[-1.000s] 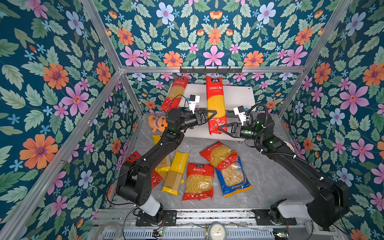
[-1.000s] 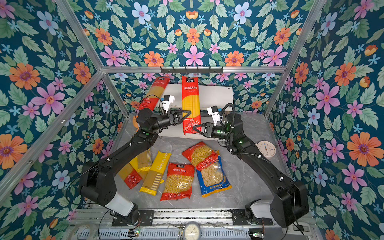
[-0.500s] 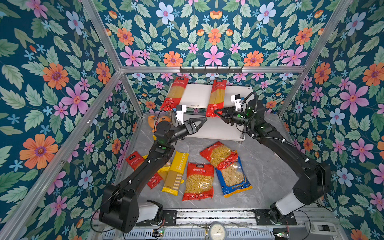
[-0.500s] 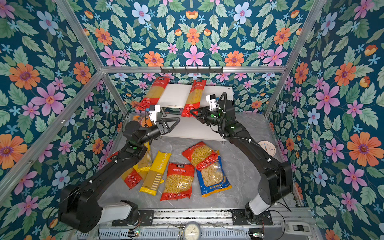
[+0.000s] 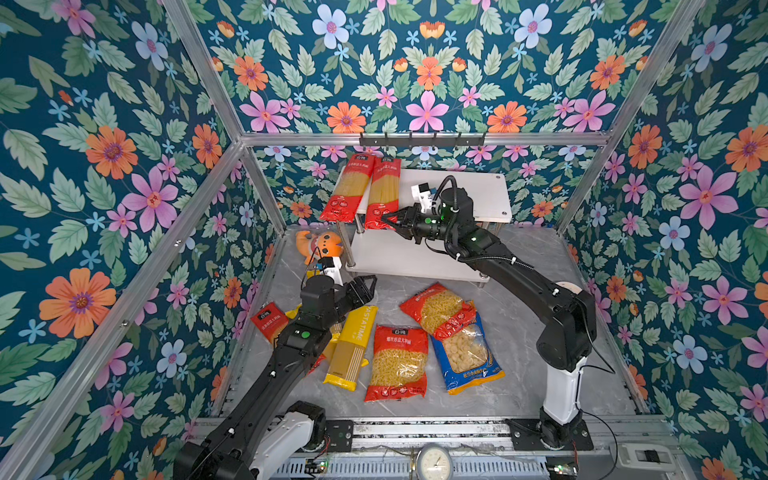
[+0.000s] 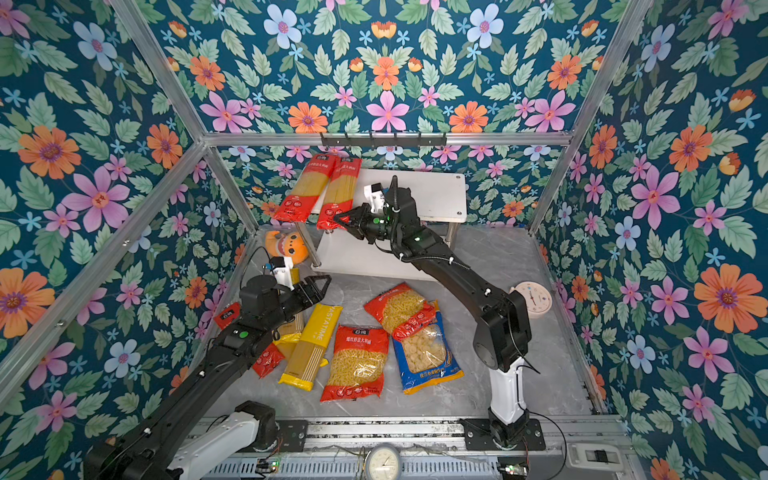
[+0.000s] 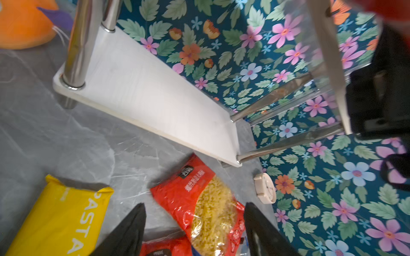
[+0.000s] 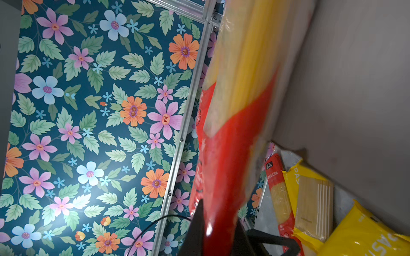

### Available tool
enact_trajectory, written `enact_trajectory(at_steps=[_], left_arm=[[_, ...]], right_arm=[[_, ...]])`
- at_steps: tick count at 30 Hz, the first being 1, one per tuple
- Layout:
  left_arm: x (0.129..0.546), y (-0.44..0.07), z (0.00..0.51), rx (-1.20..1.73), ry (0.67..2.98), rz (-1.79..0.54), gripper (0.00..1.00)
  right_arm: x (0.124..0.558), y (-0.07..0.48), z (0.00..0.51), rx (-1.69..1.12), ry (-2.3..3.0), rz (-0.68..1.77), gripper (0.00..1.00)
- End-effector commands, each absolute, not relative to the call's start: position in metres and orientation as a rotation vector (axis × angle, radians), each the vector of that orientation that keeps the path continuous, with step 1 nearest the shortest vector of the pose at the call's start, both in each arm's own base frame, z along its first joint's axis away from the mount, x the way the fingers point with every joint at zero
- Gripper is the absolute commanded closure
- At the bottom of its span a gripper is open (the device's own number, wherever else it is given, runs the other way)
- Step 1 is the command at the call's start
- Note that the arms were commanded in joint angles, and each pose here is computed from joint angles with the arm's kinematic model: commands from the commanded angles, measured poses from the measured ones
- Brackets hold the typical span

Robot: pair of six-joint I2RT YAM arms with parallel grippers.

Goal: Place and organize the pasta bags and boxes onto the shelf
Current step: 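Open the left gripper and set the bag on the upper shelf with the right gripper, then withdraw the right arm while the left gripper reaches the third red spaghetti bag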

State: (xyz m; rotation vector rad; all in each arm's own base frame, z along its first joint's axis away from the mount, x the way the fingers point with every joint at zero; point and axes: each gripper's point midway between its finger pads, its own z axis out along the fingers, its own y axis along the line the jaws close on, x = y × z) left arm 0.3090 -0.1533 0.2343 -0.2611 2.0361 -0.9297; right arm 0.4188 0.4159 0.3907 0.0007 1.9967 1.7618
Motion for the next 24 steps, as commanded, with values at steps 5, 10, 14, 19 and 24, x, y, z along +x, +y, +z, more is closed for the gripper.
enact_trajectory(at_steps=[5, 10, 14, 19, 24], left_arm=[[0.311, -0.148, 0.222, -0.279, 2.065, -0.885, 0.28], [0.314, -0.153, 0.226, -0.270, 2.052, -0.914, 0.29], [0.314, -0.153, 0.227, -0.268, 2.051, -0.918, 0.29], [0.313, -0.152, 0.225, -0.270, 2.057, -0.910, 0.29], [0.313, -0.148, 0.227, -0.253, 2.062, -0.876, 0.28]], right_arm=[[0.429, 0.424, 0.402, 0.004, 1.941, 1.746, 1.00], [0.428, 0.437, 0.406, 0.005, 1.932, 1.749, 1.00], [0.428, 0.441, 0.406, -0.001, 1.935, 1.750, 0.98], [0.422, 0.437, 0.406, -0.025, 1.946, 1.735, 0.71], [0.404, 0.425, 0.405, -0.076, 1.954, 1.717, 0.42]])
